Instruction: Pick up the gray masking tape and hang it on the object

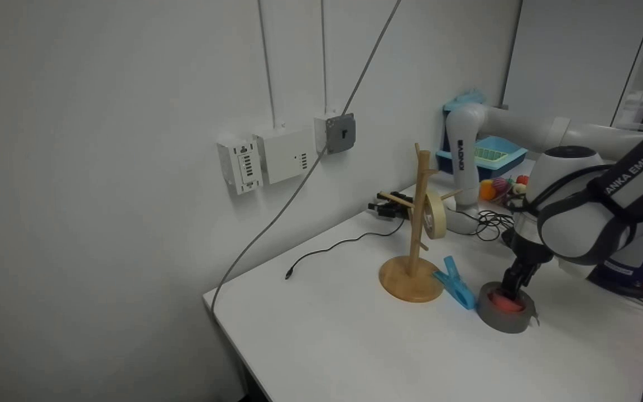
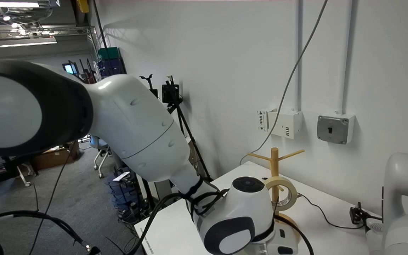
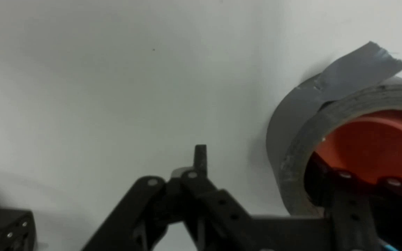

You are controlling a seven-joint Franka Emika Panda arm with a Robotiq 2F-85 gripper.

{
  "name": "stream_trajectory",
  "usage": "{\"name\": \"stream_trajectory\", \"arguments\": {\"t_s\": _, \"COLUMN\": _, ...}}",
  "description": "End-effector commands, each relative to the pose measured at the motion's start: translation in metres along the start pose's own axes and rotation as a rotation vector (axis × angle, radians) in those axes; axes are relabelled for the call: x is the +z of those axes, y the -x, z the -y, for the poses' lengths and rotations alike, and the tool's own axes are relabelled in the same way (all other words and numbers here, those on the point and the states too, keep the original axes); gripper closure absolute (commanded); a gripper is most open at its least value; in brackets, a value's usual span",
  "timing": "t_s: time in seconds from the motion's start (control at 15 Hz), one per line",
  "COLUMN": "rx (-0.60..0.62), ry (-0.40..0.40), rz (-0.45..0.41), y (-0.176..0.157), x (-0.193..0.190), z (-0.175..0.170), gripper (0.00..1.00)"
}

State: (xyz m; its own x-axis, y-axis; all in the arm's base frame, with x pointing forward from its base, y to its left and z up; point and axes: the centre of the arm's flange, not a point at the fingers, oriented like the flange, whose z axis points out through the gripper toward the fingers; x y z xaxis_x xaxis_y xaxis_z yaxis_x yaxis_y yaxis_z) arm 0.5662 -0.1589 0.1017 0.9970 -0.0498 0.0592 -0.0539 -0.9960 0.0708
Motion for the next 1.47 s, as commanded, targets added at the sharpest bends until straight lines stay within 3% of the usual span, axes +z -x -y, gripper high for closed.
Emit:
{"name": "stream_trajectory", "arguments": {"t_s": 0.0, "rx": 0.010, "ry": -0.005, "rz": -0.005, "y": -0.001, "x": 0.001, "z": -0.006, "gripper": 0.66}}
{"name": "stream_trajectory", "arguments": {"t_s": 0.33, "rx": 0.013, "ry": -0.002, "rz": -0.007, "y": -0.002, "x": -0.007, "z": -0.005, "gripper": 0.99}}
{"name": "stream_trajectory", "arguments": {"t_s": 0.47, "rx": 0.017, "ry": 0.002, "rz": -0.003, "y": -0.004, "x": -0.016, "z": 0.000, "gripper": 0.96}}
{"name": "stream_trajectory", "arguments": {"t_s": 1.4, "rx": -0.021, "ry": -0.025, "rz": 0.115, "y": -0.007, "x": -0.087, "z": 0.049, "gripper": 0.96}}
